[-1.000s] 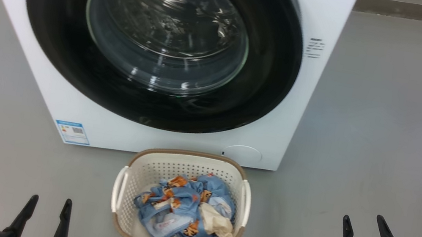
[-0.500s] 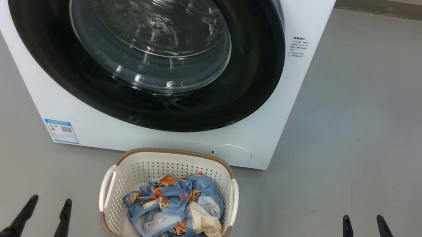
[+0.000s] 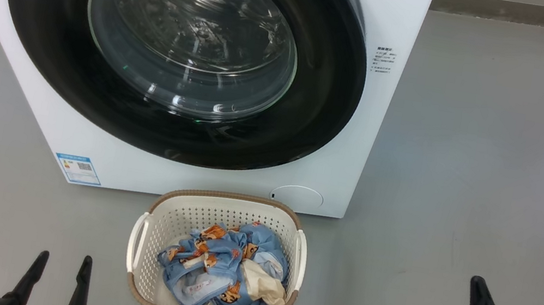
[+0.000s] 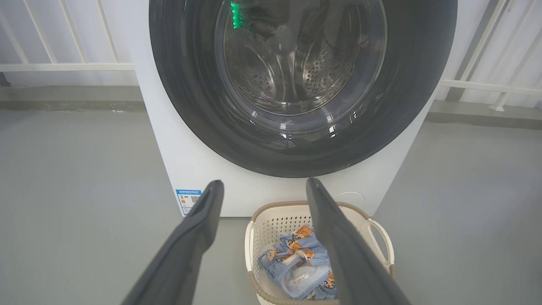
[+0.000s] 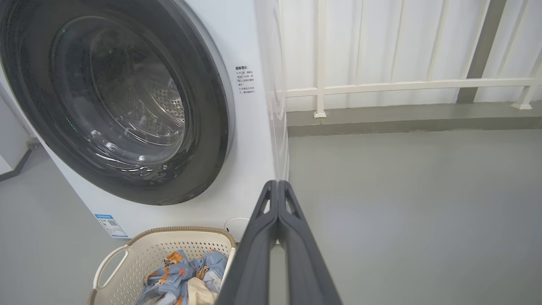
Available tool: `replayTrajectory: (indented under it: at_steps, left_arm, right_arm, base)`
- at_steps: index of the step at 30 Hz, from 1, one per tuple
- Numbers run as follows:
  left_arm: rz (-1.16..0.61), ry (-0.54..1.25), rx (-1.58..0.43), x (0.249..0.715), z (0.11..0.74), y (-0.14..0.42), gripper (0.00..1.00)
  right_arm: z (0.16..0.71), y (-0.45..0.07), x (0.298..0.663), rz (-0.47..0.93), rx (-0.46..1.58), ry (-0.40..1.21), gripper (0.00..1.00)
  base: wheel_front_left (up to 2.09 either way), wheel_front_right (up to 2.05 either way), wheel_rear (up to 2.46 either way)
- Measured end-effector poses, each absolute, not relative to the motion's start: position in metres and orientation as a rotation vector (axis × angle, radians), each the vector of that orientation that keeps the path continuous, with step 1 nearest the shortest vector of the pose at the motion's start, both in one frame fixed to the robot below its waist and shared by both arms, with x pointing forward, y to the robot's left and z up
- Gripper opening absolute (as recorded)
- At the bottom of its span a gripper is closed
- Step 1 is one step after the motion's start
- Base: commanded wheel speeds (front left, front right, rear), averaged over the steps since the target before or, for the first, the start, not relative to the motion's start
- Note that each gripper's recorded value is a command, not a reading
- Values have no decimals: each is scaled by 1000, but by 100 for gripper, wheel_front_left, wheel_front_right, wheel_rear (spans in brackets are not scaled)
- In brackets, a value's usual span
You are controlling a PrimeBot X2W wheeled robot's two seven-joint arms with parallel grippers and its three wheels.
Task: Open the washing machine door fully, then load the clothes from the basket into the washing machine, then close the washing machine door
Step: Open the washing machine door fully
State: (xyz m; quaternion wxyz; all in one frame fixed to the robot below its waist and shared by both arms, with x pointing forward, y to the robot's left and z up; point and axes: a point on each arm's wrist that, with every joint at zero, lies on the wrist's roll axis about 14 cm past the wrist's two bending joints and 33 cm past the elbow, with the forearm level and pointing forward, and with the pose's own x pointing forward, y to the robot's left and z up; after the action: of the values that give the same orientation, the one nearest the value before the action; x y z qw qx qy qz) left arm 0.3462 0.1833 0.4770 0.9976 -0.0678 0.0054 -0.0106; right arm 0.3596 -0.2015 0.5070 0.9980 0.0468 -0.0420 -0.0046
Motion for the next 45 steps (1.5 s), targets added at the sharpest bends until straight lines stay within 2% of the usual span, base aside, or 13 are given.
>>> replayTrajectory:
  at_steps: [3, 13, 22, 31, 37, 45]
  left_arm:
    - [-23, 12, -137, 347, 477, 182, 100]
    - [-28, 33, -145, 345, 470, 180, 100]
    - [-31, 62, -168, 348, 461, 177, 100]
    - [-31, 108, -168, 363, 445, 177, 100]
    - [-36, 136, -171, 378, 433, 176, 100]
    - [-34, 213, -173, 383, 406, 174, 100]
  right_arm:
    - [504, -210, 358, -48, 216, -87, 0]
    - [469, -261, 348, -312, 801, -94, 0]
    - [467, -276, 387, -359, 1148, -139, 0]
    - [492, -293, 447, -249, 1406, -145, 0]
    - [501, -294, 487, -160, 1424, -110, 0]
    - [515, -257, 540, 29, 1424, -36, 0]
  base:
    - [0, 0, 0]
    - [0, 0, 0]
    - [0, 0, 0]
    - [0, 0, 0]
    - [0, 0, 0]
    - [0, 0, 0]
